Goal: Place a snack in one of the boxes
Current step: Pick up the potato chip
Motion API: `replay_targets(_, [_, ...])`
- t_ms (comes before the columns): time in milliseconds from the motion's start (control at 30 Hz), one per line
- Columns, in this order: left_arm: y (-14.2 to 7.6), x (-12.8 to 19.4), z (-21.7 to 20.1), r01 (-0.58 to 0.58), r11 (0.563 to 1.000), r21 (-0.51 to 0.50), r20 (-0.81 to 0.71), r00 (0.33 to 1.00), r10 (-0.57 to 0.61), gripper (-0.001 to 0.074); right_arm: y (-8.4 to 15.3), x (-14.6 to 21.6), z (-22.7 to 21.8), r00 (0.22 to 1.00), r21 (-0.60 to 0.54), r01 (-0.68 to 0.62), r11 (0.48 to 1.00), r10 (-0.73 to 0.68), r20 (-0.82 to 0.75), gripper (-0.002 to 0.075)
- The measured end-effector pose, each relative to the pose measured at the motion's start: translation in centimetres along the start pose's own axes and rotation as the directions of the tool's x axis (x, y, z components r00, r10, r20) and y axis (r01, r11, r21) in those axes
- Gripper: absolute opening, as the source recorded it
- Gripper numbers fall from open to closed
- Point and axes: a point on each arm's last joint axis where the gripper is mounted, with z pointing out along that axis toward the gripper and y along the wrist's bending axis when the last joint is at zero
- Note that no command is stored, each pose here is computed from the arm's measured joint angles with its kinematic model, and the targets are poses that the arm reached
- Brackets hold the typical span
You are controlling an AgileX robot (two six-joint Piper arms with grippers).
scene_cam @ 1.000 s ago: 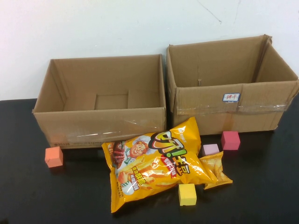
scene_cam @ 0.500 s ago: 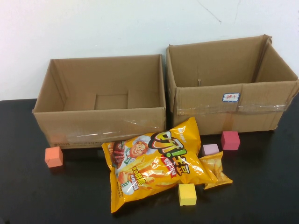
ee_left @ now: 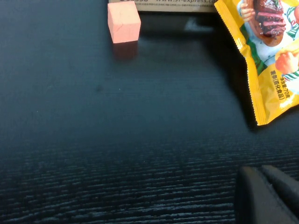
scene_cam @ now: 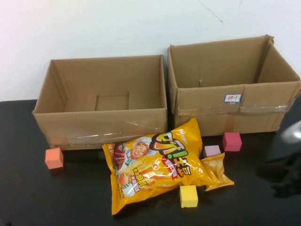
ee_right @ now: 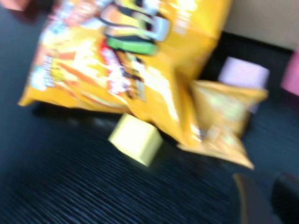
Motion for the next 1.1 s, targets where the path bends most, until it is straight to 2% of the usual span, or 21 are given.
replay_targets(67, [0.0, 0.0, 0.0, 0.000, 1.000, 0.000, 0.002, 1.000, 0.000, -0.0002, 0.6, -0.2, 1.7, 1.000, -0.041, 0.029, 0.999, -0.029, -0.007, 0.0225])
replay_targets(200, [0.0, 0.0, 0.0, 0.000, 1.000, 0.000, 0.003, 1.000, 0.000, -0.0003, 1.8, -1.2, 5.1, 0.996, -0.103, 0.074, 0.992, -0.079, -0.044, 0.0533])
replay_targets(233, [0.0, 0.0, 0.0, 0.000, 1.000, 0.000, 0.003, 1.000, 0.000, -0.0003, 1.9, -1.4, 5.9, 0.995, -0.110, 0.078, 0.991, -0.084, -0.056, 0.0589])
replay_targets(300, [0.0, 0.0, 0.0, -0.001, 1.000, 0.000, 0.003, 1.000, 0.001, -0.0002, 1.9, -2.3, 7.8, 0.994, -0.104, 0.084, 0.991, -0.091, -0.064, 0.0648])
replay_targets(467, [0.0, -0.1, 0.0, -0.001, 1.000, 0.000, 0.010, 1.000, 0.001, -0.0002, 0.8, -4.3, 11.7, 0.997, -0.088, 0.044, 0.995, -0.050, -0.061, 0.0685])
replay_targets(633, [0.0, -0.1, 0.0, 0.001, 1.000, 0.002, 0.012, 1.000, -0.001, -0.0002, 0.6, -5.2, 15.2, 0.998, -0.186, -0.004, 0.983, -0.007, -0.062, 0.0690])
replay_targets(967, [0.0, 0.0, 0.1, 0.001, 1.000, 0.001, 0.014, 1.000, -0.001, -0.0002, -0.3, -4.1, 19.2, 0.993, -0.179, -0.051, 0.983, 0.030, -0.116, 0.0691])
replay_targets(1033, [0.0, 0.0, 0.1, 0.001, 1.000, 0.001, 0.019, 1.000, -0.001, -0.0002, -0.3, -4.0, 19.4, 0.992, -0.184, -0.060, 0.981, 0.038, -0.118, 0.0676])
replay_targets(1100, [0.0, -0.1, 0.1, 0.001, 1.000, 0.001, 0.022, 1.000, -0.001, -0.0002, -0.3, -3.8, 19.6, 0.992, -0.188, -0.063, 0.980, 0.041, -0.122, 0.0605])
